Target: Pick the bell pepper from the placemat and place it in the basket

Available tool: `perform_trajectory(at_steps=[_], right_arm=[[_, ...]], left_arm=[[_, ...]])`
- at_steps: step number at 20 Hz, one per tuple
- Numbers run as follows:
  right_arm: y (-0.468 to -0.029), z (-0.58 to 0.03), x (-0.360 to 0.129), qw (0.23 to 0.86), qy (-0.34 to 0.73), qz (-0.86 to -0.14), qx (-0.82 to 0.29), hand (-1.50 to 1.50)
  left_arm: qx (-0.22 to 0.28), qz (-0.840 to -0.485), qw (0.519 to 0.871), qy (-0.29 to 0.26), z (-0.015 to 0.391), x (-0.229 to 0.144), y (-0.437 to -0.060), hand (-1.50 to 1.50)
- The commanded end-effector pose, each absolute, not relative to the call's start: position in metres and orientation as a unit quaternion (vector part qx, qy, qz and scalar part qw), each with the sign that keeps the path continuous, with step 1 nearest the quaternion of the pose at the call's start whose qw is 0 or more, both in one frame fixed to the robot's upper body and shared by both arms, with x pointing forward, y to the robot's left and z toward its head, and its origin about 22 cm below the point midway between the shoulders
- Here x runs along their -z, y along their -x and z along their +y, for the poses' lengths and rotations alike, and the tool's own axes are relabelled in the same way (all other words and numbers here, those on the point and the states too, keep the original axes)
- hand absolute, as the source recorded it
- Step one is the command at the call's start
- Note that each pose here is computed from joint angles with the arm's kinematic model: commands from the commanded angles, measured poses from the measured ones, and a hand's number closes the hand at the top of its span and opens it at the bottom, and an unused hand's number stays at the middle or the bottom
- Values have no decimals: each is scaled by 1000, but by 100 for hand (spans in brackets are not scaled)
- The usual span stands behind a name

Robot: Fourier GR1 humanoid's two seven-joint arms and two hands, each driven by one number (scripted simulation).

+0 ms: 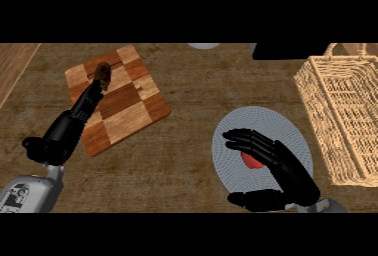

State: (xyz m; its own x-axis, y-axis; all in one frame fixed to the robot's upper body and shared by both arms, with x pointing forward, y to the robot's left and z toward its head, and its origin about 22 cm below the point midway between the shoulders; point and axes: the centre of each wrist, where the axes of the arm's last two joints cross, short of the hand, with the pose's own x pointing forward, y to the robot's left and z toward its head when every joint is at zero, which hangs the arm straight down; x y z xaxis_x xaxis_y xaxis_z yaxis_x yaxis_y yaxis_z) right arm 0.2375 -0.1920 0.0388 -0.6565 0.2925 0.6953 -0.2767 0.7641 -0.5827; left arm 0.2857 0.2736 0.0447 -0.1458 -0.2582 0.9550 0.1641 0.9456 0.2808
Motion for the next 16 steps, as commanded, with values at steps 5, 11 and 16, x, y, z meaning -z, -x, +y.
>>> perform_trajectory(at_steps=[5, 11, 16], right_arm=[[-229, -231, -115, 370, 262, -787, -419, -150], [-206, -236, -162, 414, 286, -645, -575, -150], [-176, -237, -201, 446, 248, -594, -622, -150]], left_arm=[[159, -737, 657, -35, 276, -54, -280, 0], [166, -738, 653, -38, 279, -51, -277, 0], [165, -741, 650, -26, 281, -52, -268, 0]])
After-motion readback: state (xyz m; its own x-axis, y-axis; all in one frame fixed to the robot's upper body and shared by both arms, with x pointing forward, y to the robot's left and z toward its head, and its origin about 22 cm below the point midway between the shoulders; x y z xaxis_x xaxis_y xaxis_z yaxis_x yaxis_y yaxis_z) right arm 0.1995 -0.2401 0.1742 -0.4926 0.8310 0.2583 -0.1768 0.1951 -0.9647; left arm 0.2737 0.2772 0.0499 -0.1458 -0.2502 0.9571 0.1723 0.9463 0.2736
